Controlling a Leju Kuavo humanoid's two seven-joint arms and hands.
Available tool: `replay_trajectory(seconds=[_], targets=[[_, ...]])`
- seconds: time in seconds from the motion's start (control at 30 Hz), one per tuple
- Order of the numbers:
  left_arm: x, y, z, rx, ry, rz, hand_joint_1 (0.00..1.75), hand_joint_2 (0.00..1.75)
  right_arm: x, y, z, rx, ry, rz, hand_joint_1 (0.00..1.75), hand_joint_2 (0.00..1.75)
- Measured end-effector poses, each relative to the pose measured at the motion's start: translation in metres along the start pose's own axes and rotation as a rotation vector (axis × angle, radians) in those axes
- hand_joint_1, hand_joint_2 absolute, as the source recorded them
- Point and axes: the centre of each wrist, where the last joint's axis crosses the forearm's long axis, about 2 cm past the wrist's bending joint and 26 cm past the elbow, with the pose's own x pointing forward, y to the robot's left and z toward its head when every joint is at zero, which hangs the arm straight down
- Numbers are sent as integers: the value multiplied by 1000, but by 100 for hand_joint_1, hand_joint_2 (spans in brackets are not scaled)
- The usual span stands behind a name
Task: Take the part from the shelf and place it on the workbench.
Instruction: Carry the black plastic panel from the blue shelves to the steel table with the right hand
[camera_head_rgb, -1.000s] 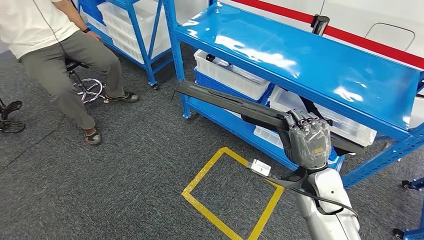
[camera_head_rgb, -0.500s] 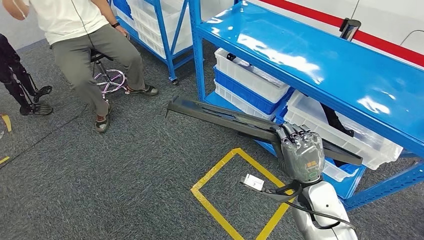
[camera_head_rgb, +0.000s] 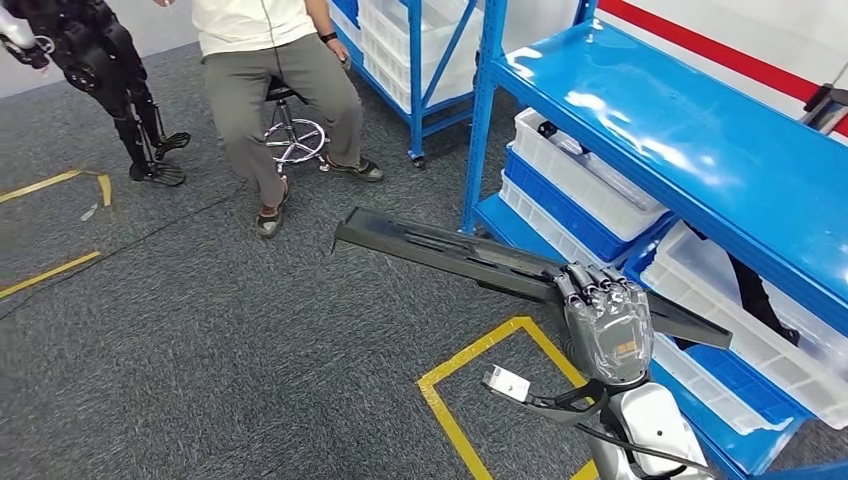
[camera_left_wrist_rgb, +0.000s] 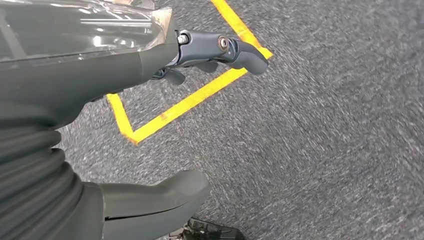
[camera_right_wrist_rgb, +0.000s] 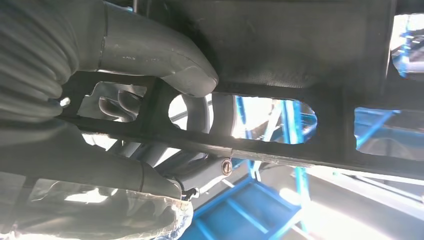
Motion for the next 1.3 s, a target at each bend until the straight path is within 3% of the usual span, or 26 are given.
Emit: replay_trajectory(seconds=[0.93,1.3], targets=[[1,-1,-1,-38,-21,-33,0,175,3,-15,24,22,32,56,175,175],[-3,3,0,-19,1,-47,0,175,5,-15,19,15,40,56,175,175]])
